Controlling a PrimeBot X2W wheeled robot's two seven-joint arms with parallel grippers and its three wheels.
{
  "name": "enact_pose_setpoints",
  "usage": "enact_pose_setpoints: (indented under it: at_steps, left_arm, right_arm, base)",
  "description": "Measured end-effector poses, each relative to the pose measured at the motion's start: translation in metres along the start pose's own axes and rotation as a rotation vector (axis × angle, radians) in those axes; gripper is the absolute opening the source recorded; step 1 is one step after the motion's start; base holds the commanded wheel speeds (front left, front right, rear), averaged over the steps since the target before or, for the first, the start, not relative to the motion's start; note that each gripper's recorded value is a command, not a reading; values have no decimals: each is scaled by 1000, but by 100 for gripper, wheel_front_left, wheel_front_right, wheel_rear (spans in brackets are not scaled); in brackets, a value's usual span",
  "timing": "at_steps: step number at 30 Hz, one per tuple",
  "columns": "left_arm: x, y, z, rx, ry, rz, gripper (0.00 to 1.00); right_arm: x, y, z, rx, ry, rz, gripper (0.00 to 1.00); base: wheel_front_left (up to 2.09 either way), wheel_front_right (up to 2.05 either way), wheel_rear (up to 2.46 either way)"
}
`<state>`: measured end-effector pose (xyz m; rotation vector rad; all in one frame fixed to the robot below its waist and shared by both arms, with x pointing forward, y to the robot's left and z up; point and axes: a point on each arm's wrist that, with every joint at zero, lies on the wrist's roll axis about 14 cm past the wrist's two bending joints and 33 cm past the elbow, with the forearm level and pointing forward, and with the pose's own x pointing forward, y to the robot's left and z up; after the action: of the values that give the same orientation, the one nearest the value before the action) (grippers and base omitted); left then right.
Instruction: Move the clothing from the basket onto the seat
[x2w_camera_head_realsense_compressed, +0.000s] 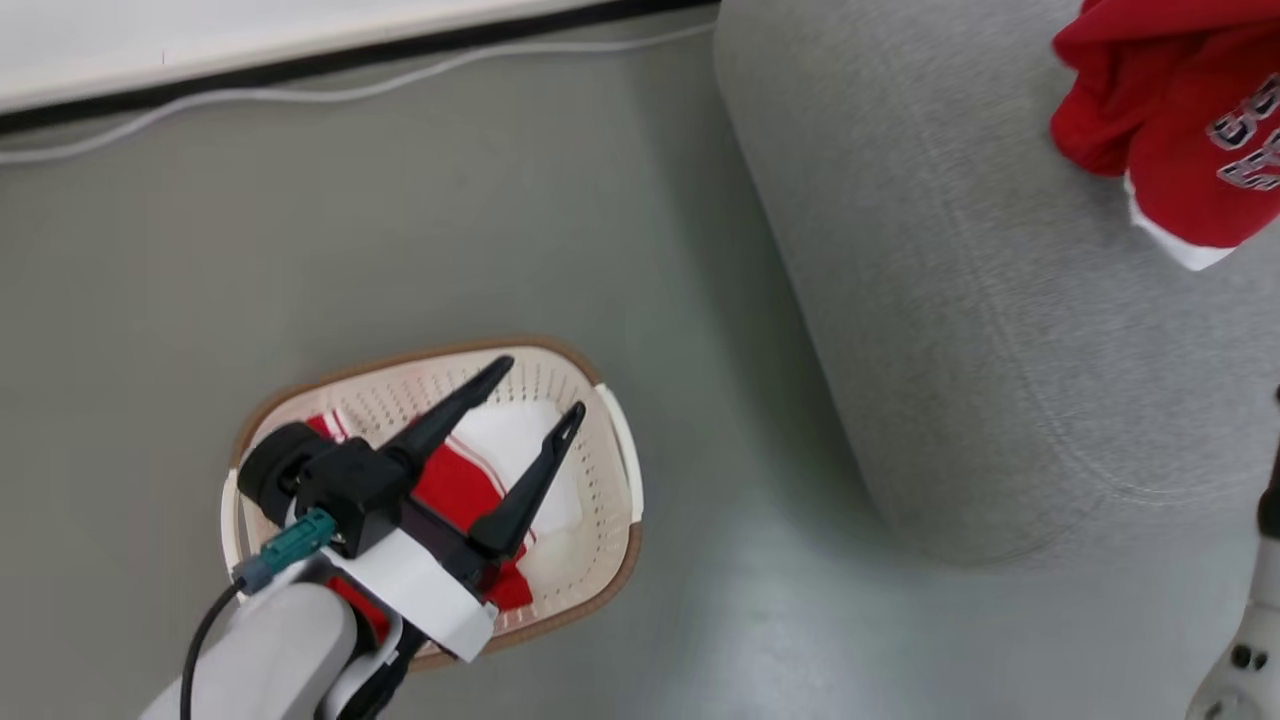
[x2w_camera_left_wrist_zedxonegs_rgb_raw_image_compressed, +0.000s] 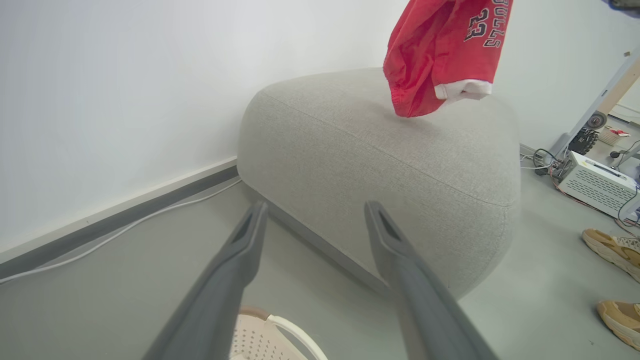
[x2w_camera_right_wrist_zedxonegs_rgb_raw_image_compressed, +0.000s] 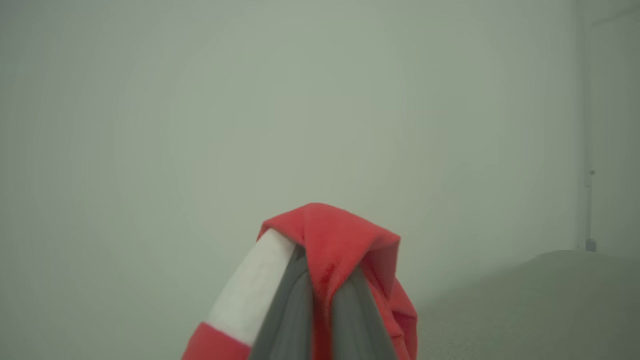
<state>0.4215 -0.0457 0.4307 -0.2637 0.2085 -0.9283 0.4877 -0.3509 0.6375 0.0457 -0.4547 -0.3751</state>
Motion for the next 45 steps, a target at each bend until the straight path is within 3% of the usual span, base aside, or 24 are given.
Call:
enact_pose_setpoints:
  at_steps: [9,17,29,30,32,33,34,45]
  left_arm:
    - [5,32,-9,3,-16,4,100]
    - [7,55,-33,-23,9,17,100]
    - [5,65,-47,-45,30,32,100]
    - [4,66,-47,-44,30,33,100]
    - [3,66,-46,-41,31,37,100]
    - [3,66,-45,-38,32,40,100]
    - [2,67,-44,-35,32,43,100]
    - [1,49,-15,8,-5,49,100]
  right_arm:
    - [22,-22,-73,-22,106,-120,0]
    - [8,-53,-156,-85,305,-233,0]
    - [-11,-66,-220,-104,514,-294,0]
    - [-11,-66,-221,-95,517,-299,4]
    - [-12,-65,-223,-85,525,-302,43]
    - [-12,-64,-223,-82,528,-300,56]
    - [-12,-62,-222,-77,527,-300,100]
    - [-42,-49,-200,-32,567,-259,100]
  base:
    - [0,0,0]
    - [0,0,0]
    - [0,0,0]
    - [0,0,0]
    - [0,0,0]
    - [0,0,0]
    - [0,0,0]
    - [0,0,0]
